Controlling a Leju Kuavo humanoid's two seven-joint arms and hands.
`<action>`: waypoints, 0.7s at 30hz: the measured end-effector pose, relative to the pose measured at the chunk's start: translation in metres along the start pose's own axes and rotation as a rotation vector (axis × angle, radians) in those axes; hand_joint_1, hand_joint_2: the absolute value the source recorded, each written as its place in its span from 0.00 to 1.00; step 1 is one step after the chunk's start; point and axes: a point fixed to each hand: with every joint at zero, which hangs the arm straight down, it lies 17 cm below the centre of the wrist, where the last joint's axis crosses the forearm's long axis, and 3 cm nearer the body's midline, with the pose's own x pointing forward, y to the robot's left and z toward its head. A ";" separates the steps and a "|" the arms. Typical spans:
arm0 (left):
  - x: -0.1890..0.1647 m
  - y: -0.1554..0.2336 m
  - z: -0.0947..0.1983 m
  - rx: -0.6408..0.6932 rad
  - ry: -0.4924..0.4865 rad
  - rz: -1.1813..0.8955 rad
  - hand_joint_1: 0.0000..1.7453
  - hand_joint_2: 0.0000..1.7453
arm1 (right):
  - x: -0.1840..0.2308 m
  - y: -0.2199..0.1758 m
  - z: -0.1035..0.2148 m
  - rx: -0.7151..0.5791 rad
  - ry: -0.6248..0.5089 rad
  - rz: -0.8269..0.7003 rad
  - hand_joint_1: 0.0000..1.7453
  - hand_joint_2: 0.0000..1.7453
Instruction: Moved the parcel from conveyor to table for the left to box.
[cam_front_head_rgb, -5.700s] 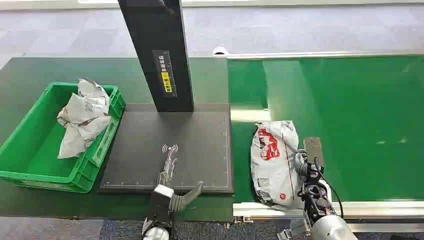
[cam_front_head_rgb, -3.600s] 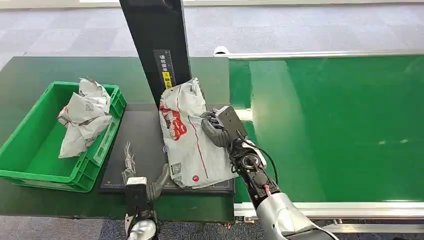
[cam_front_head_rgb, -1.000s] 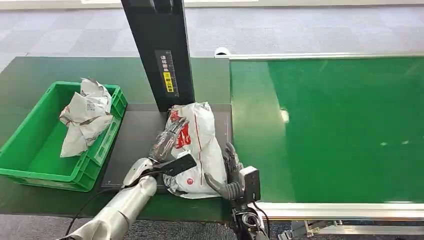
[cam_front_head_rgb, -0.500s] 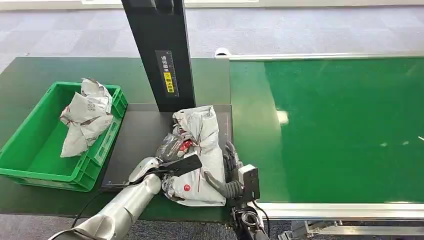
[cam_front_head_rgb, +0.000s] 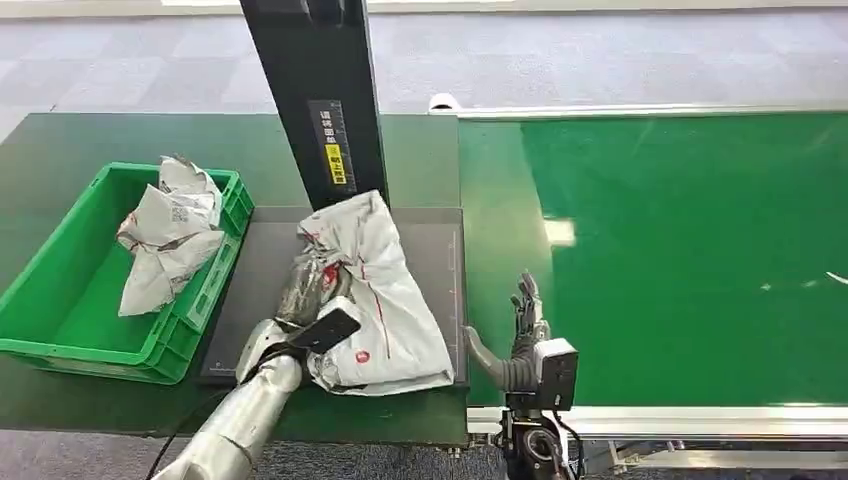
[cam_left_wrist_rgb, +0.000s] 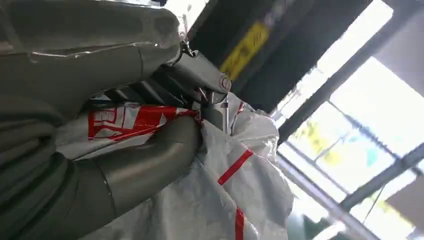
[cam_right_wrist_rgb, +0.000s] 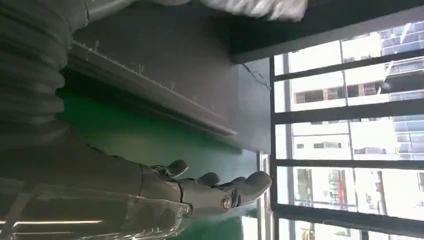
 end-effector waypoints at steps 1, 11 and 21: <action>0.004 0.014 0.000 0.040 -0.013 -0.002 1.00 1.00 | 0.000 -0.003 0.001 -0.004 0.000 0.003 0.00 1.00; 0.052 0.165 0.029 0.444 -0.145 -0.051 1.00 1.00 | -0.004 -0.022 0.005 -0.039 0.008 0.017 0.00 1.00; 0.027 0.266 0.058 0.655 -0.105 -0.002 1.00 1.00 | -0.006 -0.031 0.009 -0.056 0.013 0.015 0.00 1.00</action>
